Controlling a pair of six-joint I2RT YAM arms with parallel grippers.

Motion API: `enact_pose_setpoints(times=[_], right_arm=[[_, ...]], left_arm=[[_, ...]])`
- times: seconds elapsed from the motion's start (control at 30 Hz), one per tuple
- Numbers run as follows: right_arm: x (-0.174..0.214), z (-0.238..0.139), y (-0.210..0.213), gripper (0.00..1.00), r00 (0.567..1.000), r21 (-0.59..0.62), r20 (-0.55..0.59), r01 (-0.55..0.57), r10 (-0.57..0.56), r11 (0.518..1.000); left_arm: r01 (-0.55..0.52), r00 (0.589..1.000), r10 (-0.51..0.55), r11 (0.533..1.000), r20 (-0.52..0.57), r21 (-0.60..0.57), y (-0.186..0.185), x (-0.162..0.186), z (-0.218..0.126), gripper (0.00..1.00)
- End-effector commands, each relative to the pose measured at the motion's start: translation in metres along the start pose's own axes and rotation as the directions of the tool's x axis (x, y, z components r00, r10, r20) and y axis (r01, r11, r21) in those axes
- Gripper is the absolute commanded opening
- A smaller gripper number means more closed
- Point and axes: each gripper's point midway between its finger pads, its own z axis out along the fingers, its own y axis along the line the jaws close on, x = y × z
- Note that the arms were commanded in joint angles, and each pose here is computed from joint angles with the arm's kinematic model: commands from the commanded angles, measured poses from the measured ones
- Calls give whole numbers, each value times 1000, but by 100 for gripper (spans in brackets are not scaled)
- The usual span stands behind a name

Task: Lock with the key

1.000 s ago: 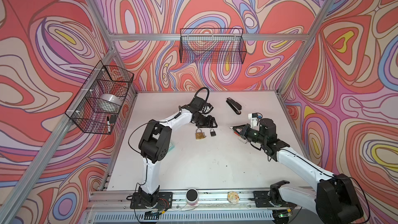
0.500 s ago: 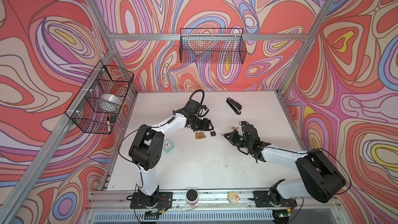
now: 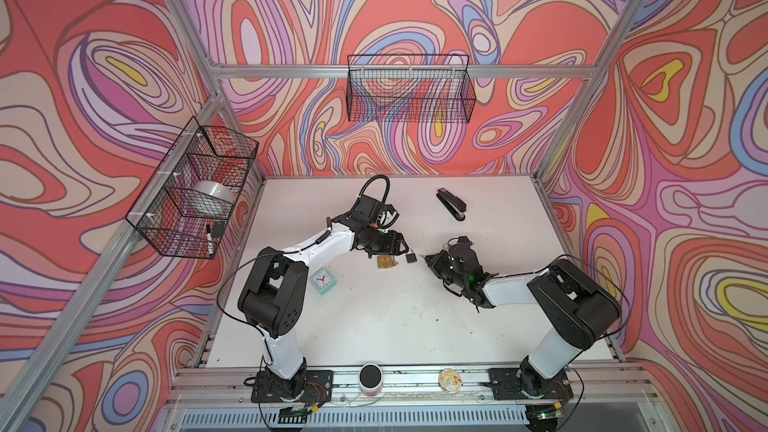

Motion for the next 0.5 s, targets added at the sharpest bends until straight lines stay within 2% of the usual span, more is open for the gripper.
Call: enact_pose_setpoints(times=[0.0, 0.17, 0.37, 0.47], right_arm=[[-7, 10, 8, 0, 999, -28, 46, -18, 19, 999], [-8, 19, -10, 0, 996, 21, 66, -56, 55, 998], [5, 29, -25, 0, 996, 73, 8, -84, 84, 994], [8, 28, -31, 6, 995, 93, 1, -98, 98, 991]], left_arm=[[2, 1000, -2, 1000, 29, -7, 0, -4, -10, 64], [9, 1000, -9, 1000, 30, -10, 2, -3, -13, 64], [16, 1000, -16, 1000, 26, -9, 4, -1, -14, 64], [17, 999, -17, 1000, 29, -7, 4, 0, -14, 64]])
